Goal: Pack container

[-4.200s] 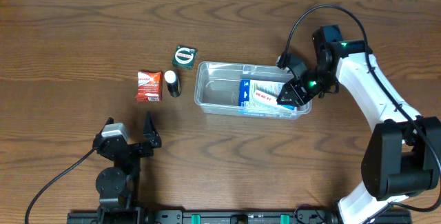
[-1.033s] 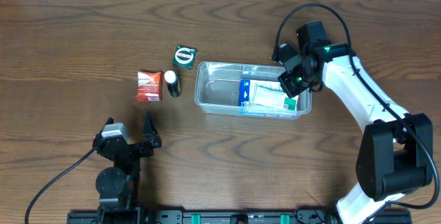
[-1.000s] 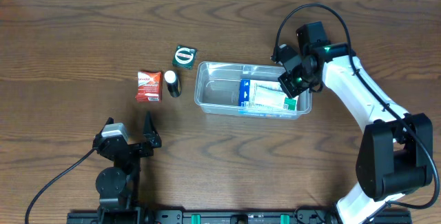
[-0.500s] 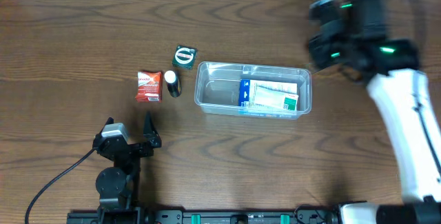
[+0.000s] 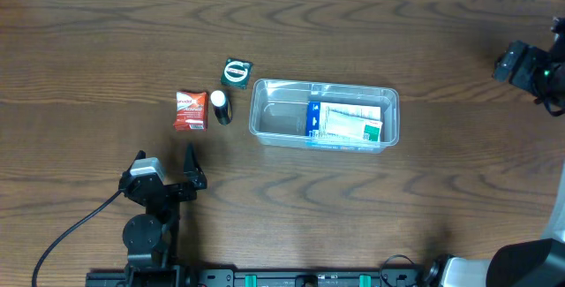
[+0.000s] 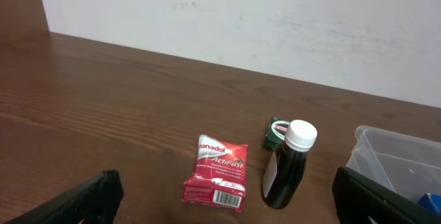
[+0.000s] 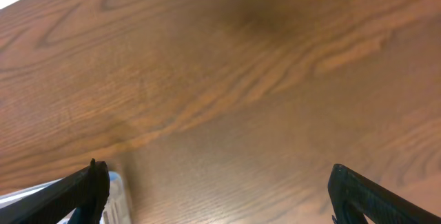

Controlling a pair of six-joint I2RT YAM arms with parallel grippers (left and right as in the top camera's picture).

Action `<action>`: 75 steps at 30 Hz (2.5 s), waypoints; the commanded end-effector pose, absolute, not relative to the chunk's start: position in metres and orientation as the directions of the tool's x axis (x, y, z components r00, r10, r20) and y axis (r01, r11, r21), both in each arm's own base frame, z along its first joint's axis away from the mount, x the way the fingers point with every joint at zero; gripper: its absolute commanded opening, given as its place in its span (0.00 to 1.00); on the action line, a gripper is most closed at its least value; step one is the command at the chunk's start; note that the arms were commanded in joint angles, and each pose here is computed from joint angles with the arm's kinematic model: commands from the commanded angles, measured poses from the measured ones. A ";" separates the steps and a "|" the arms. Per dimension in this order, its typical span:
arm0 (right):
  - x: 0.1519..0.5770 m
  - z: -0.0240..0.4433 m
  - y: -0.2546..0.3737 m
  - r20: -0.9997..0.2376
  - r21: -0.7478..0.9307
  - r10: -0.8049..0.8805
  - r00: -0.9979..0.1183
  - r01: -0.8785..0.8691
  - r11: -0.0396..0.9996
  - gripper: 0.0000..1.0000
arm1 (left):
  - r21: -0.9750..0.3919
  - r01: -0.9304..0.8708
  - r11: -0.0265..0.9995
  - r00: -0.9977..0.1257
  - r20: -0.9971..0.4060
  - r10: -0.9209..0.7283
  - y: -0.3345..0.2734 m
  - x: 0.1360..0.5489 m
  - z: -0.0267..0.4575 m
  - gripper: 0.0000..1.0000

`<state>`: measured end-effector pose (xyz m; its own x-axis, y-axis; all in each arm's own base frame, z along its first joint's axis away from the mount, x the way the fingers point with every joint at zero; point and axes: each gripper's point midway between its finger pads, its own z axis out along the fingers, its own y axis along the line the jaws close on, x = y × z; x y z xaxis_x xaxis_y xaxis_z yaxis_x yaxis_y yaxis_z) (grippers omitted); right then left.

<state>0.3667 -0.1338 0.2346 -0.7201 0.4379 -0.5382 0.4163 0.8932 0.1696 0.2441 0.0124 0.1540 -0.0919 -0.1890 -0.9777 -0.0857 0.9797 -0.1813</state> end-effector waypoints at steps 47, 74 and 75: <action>0.354 0.227 -0.128 -0.473 0.210 0.512 -0.717 0.472 0.856 0.99 | -0.169 -0.009 0.986 -0.928 -0.365 -0.071 0.006 0.370 0.162 0.98; 0.354 0.227 -0.128 -0.473 0.210 0.512 -0.717 0.472 0.856 0.99 | -0.119 0.027 0.993 -0.990 -0.141 0.010 0.020 0.395 0.032 0.98; 0.354 0.227 -0.128 -0.473 0.210 0.512 -0.717 0.472 0.856 0.99 | -0.119 0.030 0.992 -0.990 -0.137 0.013 0.020 0.395 0.029 0.98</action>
<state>0.3554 -0.1268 0.2244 -0.7268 0.5006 -0.4703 0.4620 0.8630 0.2047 0.3913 0.0169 0.0347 -0.9899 -0.0185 -0.1404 0.0005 0.9910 -0.1337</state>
